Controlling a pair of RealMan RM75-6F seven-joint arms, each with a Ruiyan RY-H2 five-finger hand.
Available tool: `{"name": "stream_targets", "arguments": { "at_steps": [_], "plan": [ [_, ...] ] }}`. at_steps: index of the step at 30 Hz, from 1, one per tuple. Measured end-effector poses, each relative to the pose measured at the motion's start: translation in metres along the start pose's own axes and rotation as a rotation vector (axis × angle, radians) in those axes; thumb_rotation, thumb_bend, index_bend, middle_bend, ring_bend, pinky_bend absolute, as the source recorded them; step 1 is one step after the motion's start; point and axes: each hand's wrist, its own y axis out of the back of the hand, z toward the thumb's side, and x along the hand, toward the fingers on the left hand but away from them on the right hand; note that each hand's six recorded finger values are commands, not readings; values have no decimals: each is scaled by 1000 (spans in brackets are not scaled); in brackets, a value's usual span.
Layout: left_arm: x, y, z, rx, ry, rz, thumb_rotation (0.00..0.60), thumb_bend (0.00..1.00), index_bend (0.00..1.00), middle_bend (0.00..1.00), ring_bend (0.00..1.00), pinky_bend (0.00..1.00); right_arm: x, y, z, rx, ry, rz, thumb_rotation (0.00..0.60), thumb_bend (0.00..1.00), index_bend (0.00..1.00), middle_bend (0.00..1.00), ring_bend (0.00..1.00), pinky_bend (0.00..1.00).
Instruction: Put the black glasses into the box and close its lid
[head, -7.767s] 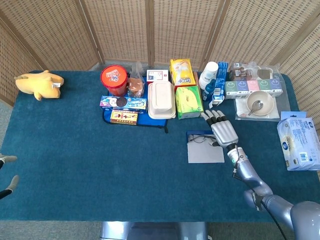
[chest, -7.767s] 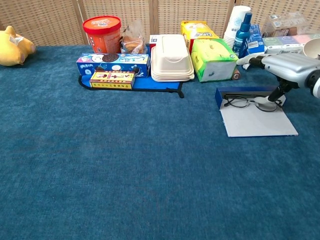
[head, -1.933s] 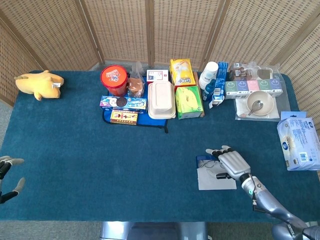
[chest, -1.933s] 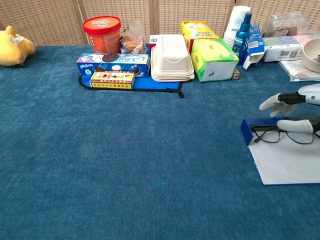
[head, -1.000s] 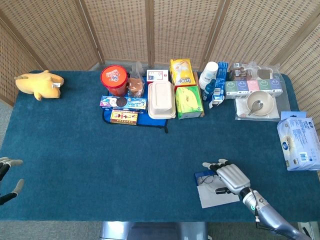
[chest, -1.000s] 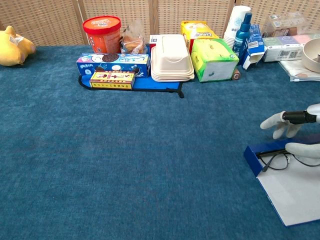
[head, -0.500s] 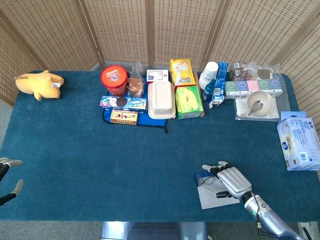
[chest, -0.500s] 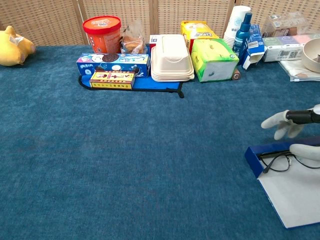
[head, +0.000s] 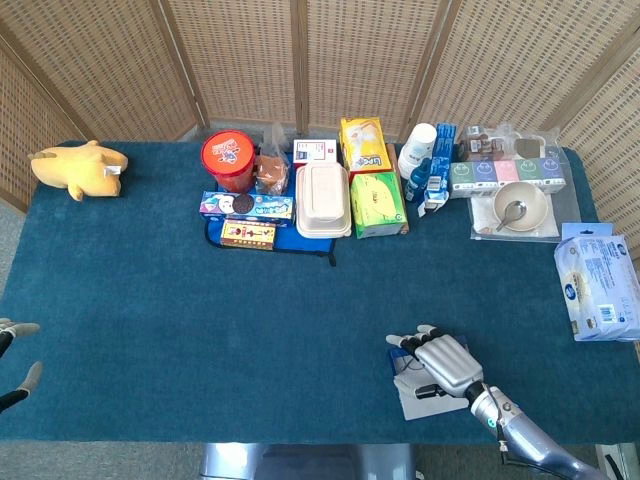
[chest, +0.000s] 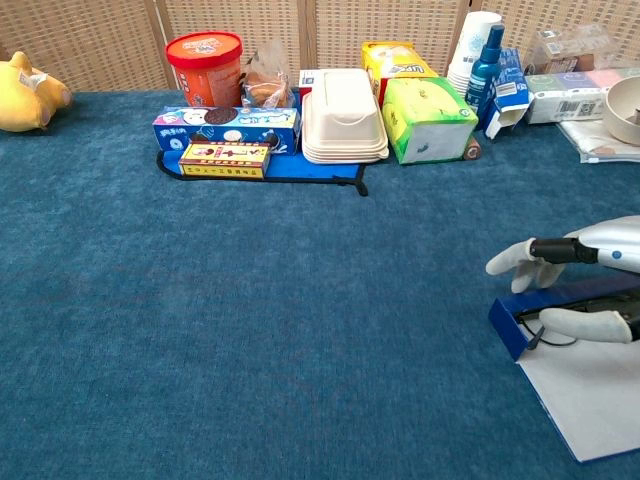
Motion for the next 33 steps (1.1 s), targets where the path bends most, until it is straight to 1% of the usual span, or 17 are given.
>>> {"name": "stream_targets", "arguments": {
  "at_steps": [7, 16, 26, 33],
  "plan": [
    [0, 0, -2, -4, 4, 1, 598, 304, 308, 345, 221, 272, 4, 0, 2, 1, -4, 6, 162, 387, 139, 267, 298, 166],
    [1, -2, -1, -5, 0, -3, 599, 304, 308, 345, 221, 272, 12, -7, -4, -14, -36, 20, 158, 388, 140, 267, 302, 166],
    [4, -5, 2, -5, -10, -8, 600, 304, 308, 345, 221, 272, 23, -11, -19, -33, -89, 12, 162, 387, 140, 267, 309, 166],
    [4, -4, 3, -4, -11, -5, 600, 304, 307, 345, 221, 272, 30, -12, -23, -44, -106, 9, 159, 388, 140, 268, 310, 167]
  ]
}}
